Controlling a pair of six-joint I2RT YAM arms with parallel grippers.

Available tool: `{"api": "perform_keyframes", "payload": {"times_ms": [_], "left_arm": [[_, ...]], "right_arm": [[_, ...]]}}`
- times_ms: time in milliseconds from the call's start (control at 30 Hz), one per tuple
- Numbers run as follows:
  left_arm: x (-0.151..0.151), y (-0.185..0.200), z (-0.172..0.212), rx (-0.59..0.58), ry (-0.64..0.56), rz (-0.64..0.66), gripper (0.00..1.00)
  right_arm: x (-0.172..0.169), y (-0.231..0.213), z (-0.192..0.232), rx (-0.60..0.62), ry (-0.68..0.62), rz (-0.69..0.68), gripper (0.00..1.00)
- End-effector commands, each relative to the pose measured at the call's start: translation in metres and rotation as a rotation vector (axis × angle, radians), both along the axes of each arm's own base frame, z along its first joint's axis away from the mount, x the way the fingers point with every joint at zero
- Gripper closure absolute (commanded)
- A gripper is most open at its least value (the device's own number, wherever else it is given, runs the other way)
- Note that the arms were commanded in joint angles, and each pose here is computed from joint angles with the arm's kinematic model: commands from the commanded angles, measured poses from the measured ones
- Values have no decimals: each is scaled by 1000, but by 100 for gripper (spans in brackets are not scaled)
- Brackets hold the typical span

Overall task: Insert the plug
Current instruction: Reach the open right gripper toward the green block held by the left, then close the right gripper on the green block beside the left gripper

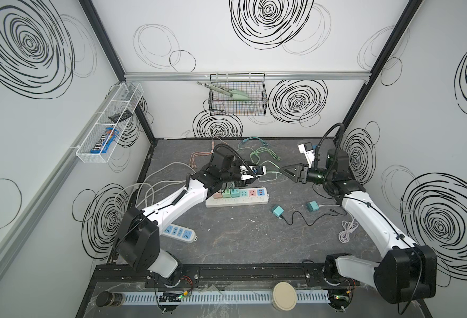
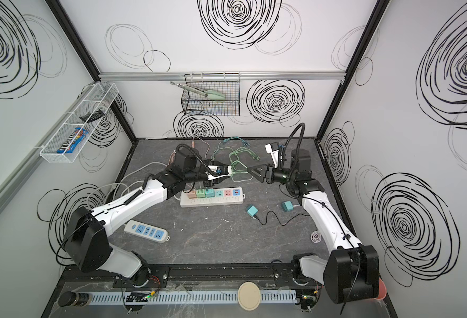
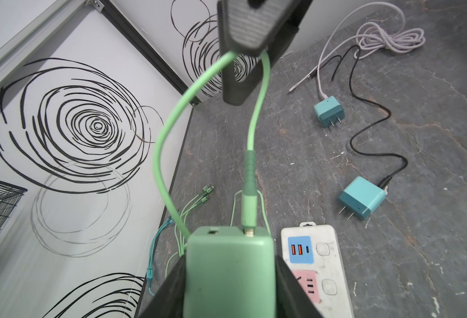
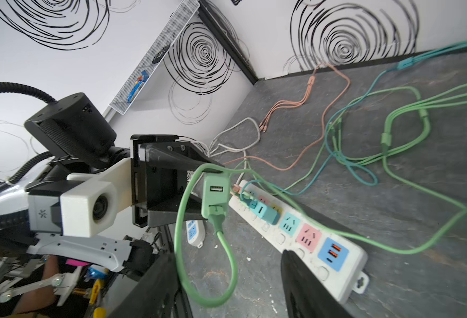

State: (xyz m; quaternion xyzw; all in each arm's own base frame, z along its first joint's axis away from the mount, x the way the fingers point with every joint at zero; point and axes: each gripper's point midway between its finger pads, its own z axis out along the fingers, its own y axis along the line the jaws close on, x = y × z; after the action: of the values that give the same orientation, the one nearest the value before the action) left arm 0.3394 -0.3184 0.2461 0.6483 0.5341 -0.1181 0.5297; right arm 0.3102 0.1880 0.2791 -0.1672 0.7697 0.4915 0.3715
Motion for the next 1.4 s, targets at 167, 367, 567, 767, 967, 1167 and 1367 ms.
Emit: {"api": "perform_keyframes", "payload": {"times_ms": [167,367,567,767,967,1167,1367], "left_arm": [[1,3,10,7,-36,-12,100],[6,13,4,49,-43,27,100],[4,10,6,43,-46,10,100],[1,8,11,15,-27,-14,100],[-1,9,14,-10,-24,-22,100],[-5,7,17,-33,-16,-40,100],[-13,2,14,-49,-24,-68,100]], "right_arm": [[7,-20,17,-139,-165,-296,51],[-4,-17,50,-127,-286,-290,58],[-51,54,64,43,-242,186,62],[-63,75,26,-99,-260,242,62],[-76,81,-1,-104,-249,300,62],[-55,83,-8,-132,-256,204,63],[-14,86,2,-125,-243,59,71]]}}
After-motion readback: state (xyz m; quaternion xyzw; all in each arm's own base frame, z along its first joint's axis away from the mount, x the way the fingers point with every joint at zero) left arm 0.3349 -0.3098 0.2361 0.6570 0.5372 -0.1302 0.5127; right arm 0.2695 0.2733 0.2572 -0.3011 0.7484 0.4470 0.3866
